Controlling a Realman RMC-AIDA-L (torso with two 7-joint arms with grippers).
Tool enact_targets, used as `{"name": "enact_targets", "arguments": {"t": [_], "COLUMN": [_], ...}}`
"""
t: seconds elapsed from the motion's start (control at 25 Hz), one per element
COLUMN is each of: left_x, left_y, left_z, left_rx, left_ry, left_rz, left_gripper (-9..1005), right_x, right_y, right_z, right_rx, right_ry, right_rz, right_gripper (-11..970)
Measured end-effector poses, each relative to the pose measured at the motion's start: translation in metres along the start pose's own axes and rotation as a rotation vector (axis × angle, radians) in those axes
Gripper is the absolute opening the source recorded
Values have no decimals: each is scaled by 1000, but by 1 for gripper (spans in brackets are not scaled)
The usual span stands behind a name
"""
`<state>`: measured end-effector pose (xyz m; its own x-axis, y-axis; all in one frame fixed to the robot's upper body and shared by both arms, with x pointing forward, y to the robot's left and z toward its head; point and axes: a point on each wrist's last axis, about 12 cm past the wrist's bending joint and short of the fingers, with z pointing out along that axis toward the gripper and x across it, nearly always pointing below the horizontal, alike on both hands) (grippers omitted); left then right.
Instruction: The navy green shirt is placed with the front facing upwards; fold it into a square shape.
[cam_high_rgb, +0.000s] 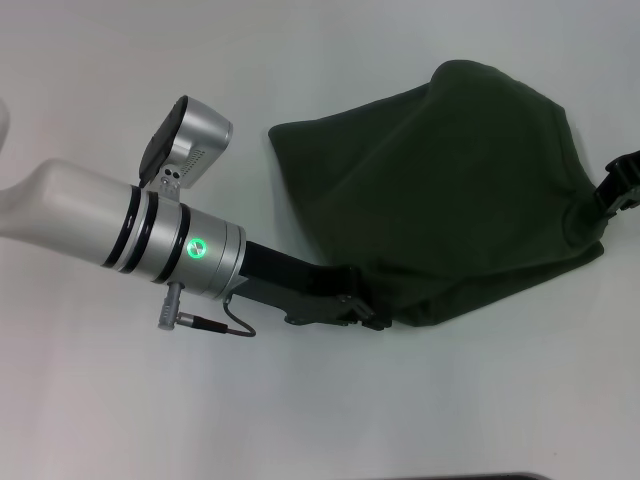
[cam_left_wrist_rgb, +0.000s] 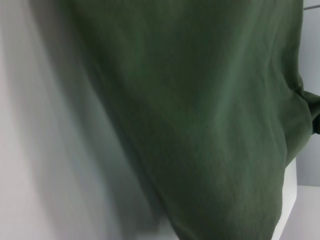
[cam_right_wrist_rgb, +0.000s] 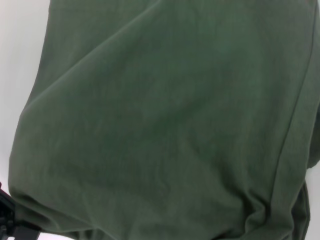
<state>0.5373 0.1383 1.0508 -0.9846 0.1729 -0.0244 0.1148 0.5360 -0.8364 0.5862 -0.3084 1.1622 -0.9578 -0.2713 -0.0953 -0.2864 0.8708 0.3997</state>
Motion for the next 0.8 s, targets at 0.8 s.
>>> {"name": "enact_targets", "arguments": {"t": [0.8], "left_x": [11], "left_y": [18], "left_z": [-26], "left_rx": [-13], "left_ry": [-2], "left_rz": [-51], "left_gripper": [32], "right_x": [4], "right_y": [-12], "right_z": [-9], "right_rx": [27], "right_ry": [-15], "right_rz": [32], "right_gripper": [22]}}
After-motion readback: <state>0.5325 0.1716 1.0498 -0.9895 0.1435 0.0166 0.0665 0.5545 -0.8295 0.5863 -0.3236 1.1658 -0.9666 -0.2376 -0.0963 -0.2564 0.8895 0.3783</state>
